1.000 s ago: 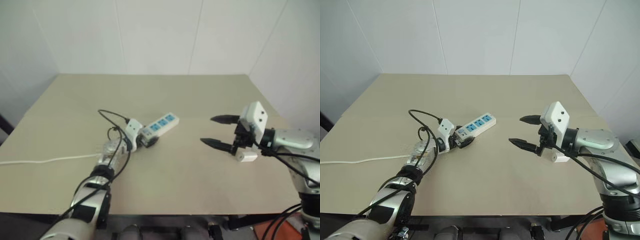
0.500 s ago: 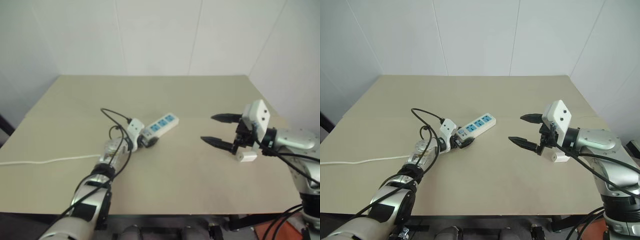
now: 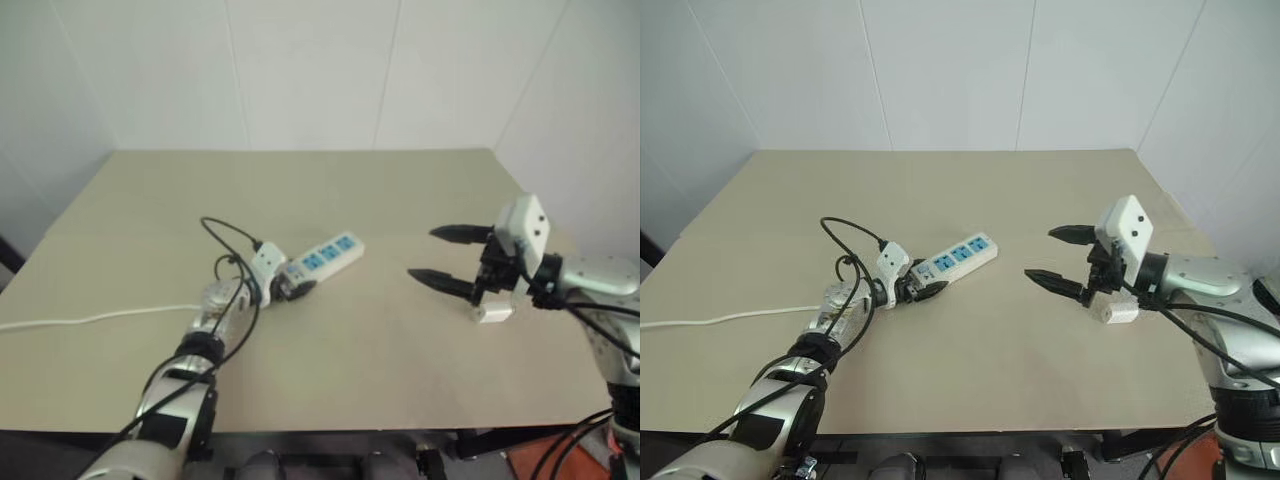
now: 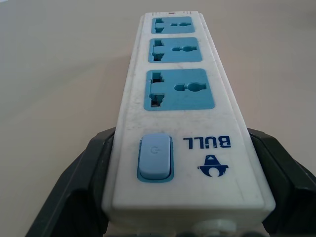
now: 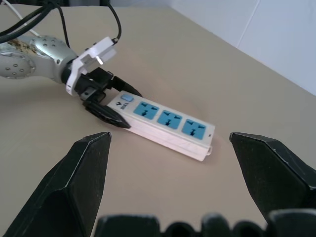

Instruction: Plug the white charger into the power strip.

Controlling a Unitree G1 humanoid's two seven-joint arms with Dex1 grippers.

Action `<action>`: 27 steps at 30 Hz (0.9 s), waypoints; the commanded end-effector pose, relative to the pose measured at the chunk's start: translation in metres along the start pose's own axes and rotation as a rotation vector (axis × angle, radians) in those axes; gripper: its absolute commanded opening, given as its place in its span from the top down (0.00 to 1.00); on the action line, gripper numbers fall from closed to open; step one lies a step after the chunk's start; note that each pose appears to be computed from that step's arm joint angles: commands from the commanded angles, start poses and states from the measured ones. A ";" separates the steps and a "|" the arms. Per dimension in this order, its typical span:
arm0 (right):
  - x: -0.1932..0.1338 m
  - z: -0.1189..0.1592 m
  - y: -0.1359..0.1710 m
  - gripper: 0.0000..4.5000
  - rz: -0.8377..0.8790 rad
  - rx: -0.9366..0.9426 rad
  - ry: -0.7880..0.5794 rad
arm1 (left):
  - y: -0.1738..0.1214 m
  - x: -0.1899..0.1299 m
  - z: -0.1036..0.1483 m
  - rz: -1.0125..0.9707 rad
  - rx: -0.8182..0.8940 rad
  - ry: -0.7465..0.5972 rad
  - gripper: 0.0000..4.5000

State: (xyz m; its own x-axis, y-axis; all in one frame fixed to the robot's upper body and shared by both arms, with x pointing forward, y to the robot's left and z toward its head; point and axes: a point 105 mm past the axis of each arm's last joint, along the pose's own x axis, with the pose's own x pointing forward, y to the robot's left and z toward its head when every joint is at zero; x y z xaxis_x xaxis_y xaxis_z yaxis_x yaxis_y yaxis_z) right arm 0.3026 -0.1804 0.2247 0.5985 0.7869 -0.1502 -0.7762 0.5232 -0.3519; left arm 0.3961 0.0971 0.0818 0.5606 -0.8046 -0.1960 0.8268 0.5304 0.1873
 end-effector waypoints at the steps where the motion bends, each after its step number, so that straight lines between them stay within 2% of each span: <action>1: -0.013 0.009 -0.011 0.00 -0.040 -0.042 -0.002 | -0.020 -0.010 0.007 -0.210 0.062 -0.005 0.26; 7: -0.020 0.007 -0.015 0.00 -0.045 -0.043 0.022 | -0.049 -0.029 0.020 -0.459 0.139 -0.030 0.26; 13: -0.023 0.005 -0.017 0.00 -0.047 -0.041 0.036 | -0.065 -0.029 0.019 -0.473 0.153 -0.038 0.26; 17: -0.026 0.000 -0.020 0.00 -0.059 -0.044 0.072 | -0.070 -0.028 0.007 -0.451 0.172 -0.002 0.26; 19: -0.031 -0.007 -0.022 0.00 -0.063 -0.042 0.110 | -0.073 -0.028 0.004 -0.444 0.159 0.004 0.26; 23: -0.048 -0.030 -0.035 0.00 -0.044 -0.108 0.282 | -0.078 -0.030 0.000 -0.459 0.129 0.010 0.26; 27: -0.066 -0.047 -0.045 0.00 0.080 -0.205 0.492 | -0.078 -0.030 0.001 -0.473 0.124 0.014 0.26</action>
State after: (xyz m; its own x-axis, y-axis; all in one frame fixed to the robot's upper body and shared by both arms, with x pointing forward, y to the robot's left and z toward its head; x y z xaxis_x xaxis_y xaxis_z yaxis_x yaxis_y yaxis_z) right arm 0.3088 -0.2653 0.1994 0.6195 0.5751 -0.5343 -0.7847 0.4360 -0.4407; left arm 0.3184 0.0864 0.0729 0.1623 -0.9422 -0.2932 0.9758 0.1093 0.1892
